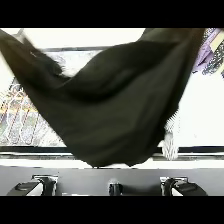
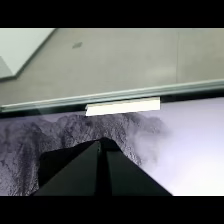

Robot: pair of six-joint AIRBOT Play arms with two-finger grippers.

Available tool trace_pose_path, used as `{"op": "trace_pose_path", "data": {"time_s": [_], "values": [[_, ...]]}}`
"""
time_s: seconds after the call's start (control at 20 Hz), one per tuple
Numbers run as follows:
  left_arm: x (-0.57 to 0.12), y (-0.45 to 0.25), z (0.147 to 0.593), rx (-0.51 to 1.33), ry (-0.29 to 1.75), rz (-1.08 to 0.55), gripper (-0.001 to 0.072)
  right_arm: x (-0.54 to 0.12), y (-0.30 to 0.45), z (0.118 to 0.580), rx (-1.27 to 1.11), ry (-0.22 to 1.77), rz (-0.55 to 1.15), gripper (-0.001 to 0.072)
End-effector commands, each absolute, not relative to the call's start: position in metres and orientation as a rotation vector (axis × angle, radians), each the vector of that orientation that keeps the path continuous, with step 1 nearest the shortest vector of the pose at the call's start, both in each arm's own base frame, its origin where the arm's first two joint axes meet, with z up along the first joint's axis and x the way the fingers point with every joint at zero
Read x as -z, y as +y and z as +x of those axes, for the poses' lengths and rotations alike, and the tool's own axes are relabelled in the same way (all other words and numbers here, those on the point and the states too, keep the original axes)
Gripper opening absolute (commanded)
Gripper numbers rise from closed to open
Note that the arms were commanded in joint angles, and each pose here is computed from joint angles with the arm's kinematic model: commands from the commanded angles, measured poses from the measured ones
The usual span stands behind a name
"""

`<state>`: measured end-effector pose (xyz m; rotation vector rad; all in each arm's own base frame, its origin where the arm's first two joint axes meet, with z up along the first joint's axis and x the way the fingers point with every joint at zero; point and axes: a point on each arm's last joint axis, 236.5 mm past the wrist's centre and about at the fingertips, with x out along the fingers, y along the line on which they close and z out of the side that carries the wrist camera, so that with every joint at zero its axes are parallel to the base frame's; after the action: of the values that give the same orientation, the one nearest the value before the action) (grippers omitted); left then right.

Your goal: Fold the clothes and pants, and hang the long-sleeved shirts on hangers.

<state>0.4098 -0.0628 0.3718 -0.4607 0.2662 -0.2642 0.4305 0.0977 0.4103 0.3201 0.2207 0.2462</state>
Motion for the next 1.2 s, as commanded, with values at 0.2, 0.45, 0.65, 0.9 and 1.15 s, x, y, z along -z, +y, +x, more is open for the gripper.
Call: {"op": "trace_pose_path", "data": {"time_s": [0.2,0.45,0.65,0.9,1.15], "values": [[-0.167,-0.046,0.580,0.094,0.474,-0.555,0.0033,-0.177,0.125,0.618,-0.134,0.489,0.553,0.0045],[-0.043,-0.076,0.580,0.083,0.781,-0.593,0.0038,-0.060,0.133,0.614,-0.074,0.780,0.550,0.0072],[-0.045,-0.070,0.560,0.069,0.888,-0.685,0.0669,-0.087,0.121,0.586,-0.069,0.823,0.440,0.0418],[-0.109,-0.010,0.502,0.038,0.934,-0.663,0.0676,-0.155,0.046,0.502,-0.002,0.922,0.065,0.0595],[-0.085,0.008,0.399,-0.029,1.019,-0.689,0.0676,-0.135,-0.022,0.393,0.059,1.163,0.283,0.0605]]}}
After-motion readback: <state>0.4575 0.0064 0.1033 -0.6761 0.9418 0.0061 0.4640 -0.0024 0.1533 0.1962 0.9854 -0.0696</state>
